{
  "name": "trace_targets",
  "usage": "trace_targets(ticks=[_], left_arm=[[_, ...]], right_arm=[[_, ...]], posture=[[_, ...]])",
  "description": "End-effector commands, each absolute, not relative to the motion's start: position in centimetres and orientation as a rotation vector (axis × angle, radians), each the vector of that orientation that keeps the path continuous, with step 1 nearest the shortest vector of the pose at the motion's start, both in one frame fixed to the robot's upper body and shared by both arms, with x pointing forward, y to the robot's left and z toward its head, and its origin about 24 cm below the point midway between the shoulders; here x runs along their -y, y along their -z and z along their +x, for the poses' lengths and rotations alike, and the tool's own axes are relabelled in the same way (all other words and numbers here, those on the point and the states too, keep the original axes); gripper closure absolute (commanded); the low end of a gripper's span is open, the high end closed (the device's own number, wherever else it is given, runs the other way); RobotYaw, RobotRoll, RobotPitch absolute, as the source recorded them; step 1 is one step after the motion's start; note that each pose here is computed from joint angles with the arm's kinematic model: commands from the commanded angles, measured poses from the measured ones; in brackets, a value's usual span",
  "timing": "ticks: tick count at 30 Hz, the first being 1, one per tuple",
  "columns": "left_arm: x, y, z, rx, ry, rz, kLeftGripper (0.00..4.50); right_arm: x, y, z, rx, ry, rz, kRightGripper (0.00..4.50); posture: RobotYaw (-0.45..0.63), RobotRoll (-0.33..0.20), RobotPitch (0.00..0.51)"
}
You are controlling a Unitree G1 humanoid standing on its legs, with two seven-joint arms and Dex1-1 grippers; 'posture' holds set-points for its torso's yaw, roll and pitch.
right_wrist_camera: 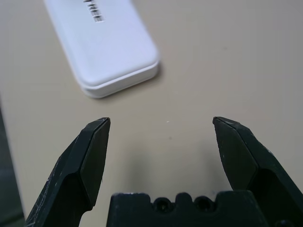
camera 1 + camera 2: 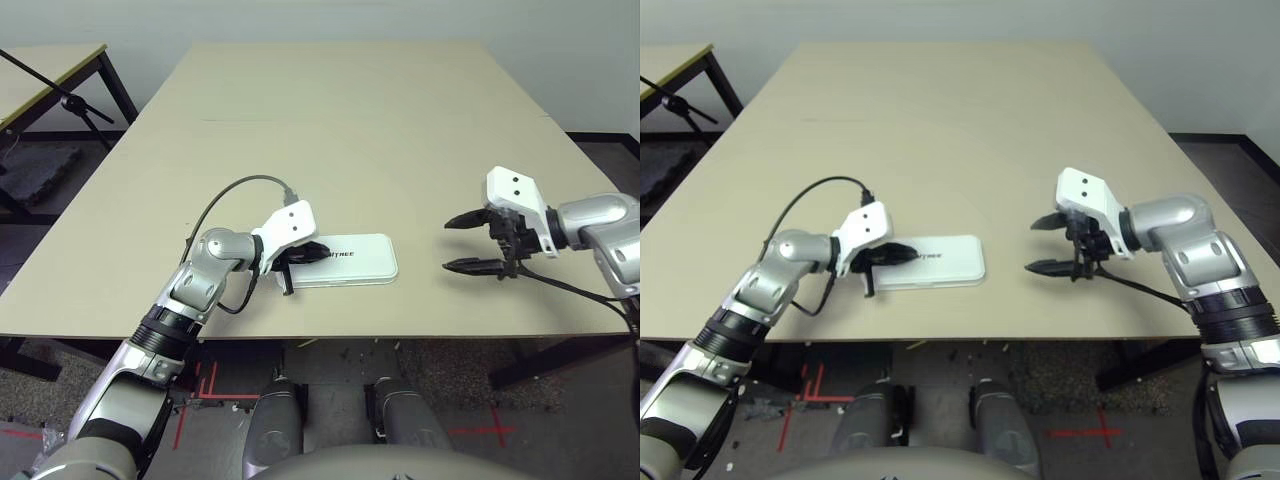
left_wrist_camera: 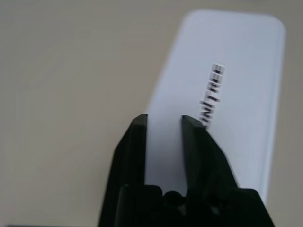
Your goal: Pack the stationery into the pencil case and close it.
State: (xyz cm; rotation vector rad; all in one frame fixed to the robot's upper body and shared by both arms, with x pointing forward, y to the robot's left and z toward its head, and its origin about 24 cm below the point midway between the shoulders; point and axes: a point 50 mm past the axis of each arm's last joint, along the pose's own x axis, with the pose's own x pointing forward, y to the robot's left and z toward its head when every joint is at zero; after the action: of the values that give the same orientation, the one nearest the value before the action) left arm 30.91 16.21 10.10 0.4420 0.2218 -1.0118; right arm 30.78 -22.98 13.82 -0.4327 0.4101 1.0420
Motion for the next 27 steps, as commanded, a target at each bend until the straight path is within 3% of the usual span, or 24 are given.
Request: trace_targets(ticks=[1, 5, 10, 16, 27], left_arm=[[-18.3, -11.4, 31.5, -0.14, 0.903, 0.278, 1.62], [-22.2, -13.3, 33.0, -0.033, 0.666, 0.125, 0.06], [-27.0, -13.7, 34.7, 0.044, 0.279, 0.054, 0.02], [-30.5, -12.6, 34.9, 0.076, -0.07, 0.059, 0.02], [-32.1, -12.0, 34.3, 0.114, -0.239, 0.072, 0.02]], right_arm=[[23.3, -14.1, 31.9, -0.326, -0.909, -0.316, 0.0], [23.7, -14.1, 34.3, -0.171, -0.645, -0.172, 0.0], [26.4, -13.2, 36.4, -0.05, -0.223, -0.022, 0.0], [30.6, -11.4, 36.2, -0.032, 0.237, 0.049, 0.0], [31.8, -11.1, 35.9, -0.015, 0.336, 0.021, 0.0]], posture=[[-0.02, 0.0, 0.047], [-0.01, 0.0, 0.045], [-0.01, 0.0, 0.038], [-0.01, 0.0, 0.056], [-0.01, 0.0, 0.097]])
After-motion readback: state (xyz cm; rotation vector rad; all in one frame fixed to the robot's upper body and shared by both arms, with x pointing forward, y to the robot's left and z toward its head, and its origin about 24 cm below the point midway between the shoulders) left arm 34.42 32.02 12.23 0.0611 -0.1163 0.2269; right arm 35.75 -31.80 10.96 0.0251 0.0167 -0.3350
